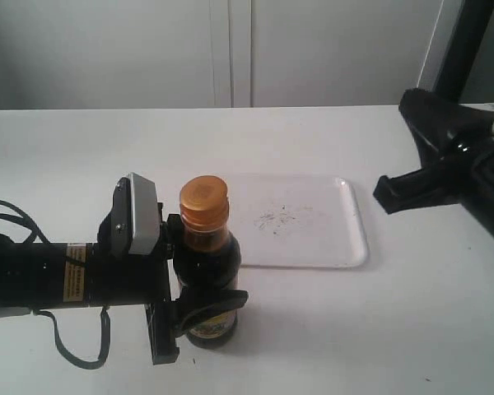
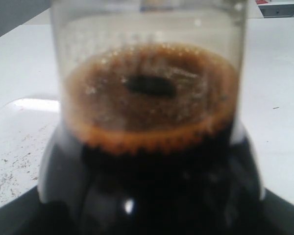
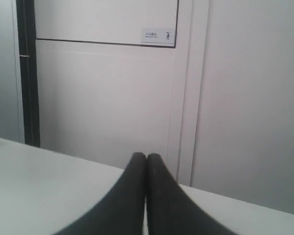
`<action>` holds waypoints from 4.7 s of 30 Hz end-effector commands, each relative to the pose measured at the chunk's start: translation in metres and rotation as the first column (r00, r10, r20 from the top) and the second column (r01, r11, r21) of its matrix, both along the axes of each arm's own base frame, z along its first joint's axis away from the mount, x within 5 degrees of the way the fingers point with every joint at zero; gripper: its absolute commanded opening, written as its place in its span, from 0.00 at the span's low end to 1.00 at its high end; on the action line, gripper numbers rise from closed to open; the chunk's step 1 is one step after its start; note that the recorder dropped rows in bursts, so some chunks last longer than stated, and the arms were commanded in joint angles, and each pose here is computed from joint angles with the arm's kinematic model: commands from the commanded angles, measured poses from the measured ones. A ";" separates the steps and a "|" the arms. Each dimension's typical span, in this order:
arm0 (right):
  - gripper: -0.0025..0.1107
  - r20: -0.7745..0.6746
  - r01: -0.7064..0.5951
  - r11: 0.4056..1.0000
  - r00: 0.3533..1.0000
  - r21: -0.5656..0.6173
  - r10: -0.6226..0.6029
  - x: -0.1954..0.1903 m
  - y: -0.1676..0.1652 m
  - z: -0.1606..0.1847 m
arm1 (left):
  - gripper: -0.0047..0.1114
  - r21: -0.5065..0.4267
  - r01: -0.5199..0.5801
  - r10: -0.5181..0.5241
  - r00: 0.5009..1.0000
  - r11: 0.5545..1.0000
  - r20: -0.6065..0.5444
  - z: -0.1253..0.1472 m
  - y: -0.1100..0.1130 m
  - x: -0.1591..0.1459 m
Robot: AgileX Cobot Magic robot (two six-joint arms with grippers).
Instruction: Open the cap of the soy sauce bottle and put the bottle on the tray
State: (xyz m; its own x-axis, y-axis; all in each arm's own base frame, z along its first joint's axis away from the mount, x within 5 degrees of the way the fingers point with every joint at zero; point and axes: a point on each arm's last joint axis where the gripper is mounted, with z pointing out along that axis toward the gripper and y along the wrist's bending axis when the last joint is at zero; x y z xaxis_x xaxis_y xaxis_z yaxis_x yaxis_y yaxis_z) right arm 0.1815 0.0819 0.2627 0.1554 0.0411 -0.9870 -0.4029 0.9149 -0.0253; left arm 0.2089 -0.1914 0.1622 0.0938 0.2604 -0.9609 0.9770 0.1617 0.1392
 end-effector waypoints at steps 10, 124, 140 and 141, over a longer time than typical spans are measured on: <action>0.02 -0.075 0.036 0.955 0.995 -0.295 -0.060 0.013 0.038 -0.044 | 0.04 0.016 0.009 -0.009 1.000 1.000 0.013 0.000 0.000 -0.001; 0.02 -0.317 -0.428 0.823 0.893 -0.373 0.320 0.020 0.105 0.068 | 0.04 0.015 0.005 -0.005 1.000 1.000 0.019 0.000 0.000 0.000; 0.02 -0.673 -0.539 0.679 0.735 -0.499 0.089 0.048 0.037 0.027 | 0.04 0.022 -0.006 0.006 1.000 1.000 0.014 -0.001 0.000 0.001; 0.02 -0.681 -0.530 0.682 0.730 -0.504 0.064 0.050 0.036 0.027 | 0.04 0.022 -0.006 0.006 1.000 1.000 0.014 -0.001 0.000 0.001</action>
State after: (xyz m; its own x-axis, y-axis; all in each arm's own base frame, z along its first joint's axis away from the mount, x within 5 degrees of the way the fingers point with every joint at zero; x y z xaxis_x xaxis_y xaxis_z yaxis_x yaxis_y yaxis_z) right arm 0.2256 0.1254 0.2902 -0.2604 -0.6696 -0.6955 -0.8253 0.5283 -0.1996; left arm 0.2106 -0.1903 0.1620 0.0967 0.2648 -0.9594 0.9739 0.1737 0.1461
